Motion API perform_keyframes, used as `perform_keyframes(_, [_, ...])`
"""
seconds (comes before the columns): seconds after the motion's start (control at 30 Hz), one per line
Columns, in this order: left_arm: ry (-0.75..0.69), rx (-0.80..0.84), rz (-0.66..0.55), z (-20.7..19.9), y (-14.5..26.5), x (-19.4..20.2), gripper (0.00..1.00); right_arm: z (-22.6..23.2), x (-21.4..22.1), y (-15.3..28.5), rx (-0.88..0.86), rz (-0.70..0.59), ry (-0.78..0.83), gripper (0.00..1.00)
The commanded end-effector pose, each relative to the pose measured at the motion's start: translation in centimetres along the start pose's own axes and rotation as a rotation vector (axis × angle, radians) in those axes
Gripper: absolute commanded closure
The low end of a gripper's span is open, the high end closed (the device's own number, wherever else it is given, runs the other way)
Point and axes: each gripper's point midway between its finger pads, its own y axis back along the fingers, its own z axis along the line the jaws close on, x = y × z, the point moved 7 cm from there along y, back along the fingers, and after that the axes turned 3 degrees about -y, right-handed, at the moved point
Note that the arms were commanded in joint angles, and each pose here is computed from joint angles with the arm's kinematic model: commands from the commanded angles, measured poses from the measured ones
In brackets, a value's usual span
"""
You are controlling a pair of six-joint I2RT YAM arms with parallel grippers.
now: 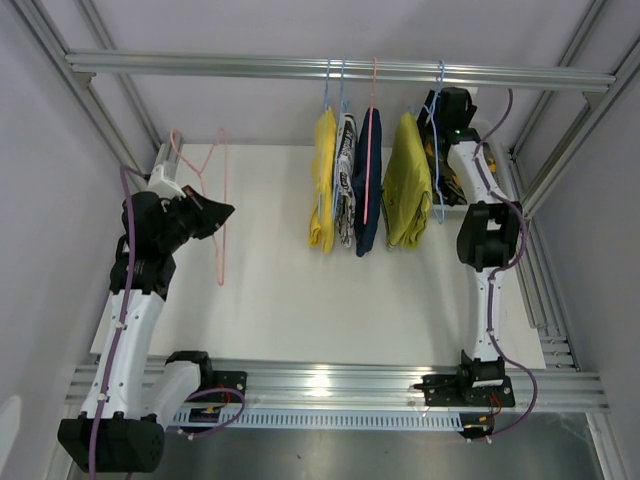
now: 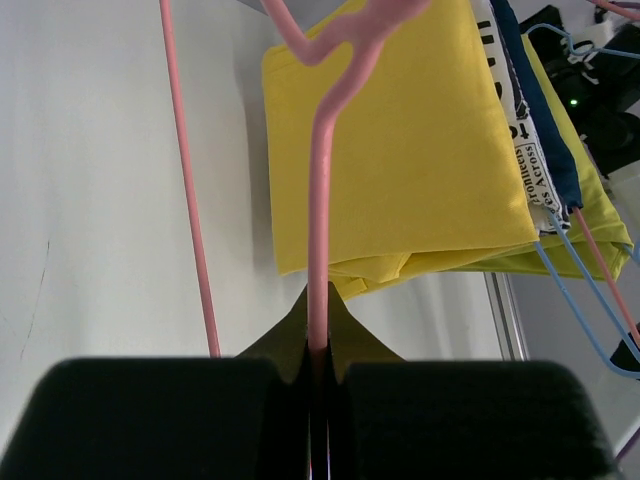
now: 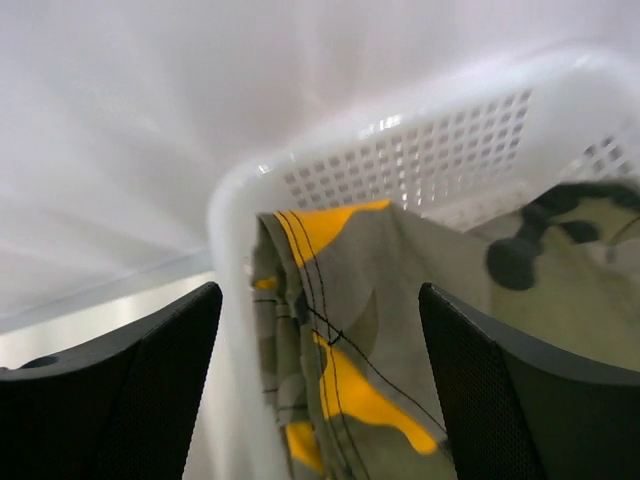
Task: Remove the trousers from the hanger
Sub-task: Place the trousers in the bin.
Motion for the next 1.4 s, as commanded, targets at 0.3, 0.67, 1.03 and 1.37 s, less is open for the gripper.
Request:
perform_keyframes(0.3, [-0.073,0.064,-0.058,-1.6,0.6,-1.7,0.99,-2.3,-3.2,7.0,-0.003,-0.028,-0.072,0.84])
perform_keyframes(0.67, [-0.067,0.064,-0.047,-1.5,0.3,-1.6,0.99,-4.5,6.3,11.1,0.054,0.187,-0.06,1.0])
perform_keyframes(1.03, [-0.065,0.069,-0.04,-1.6,0.3,-1.6,0.99,-5.4,10.8,9.8,0.119,0.334,-0.02,1.0])
perform_keyframes(1.37, [-0.062,0.083,-0.031,-1.7,0.3,-1.6,0.99,-6.1,12.6,8.6,0.16,0.458,-0.001,1.0])
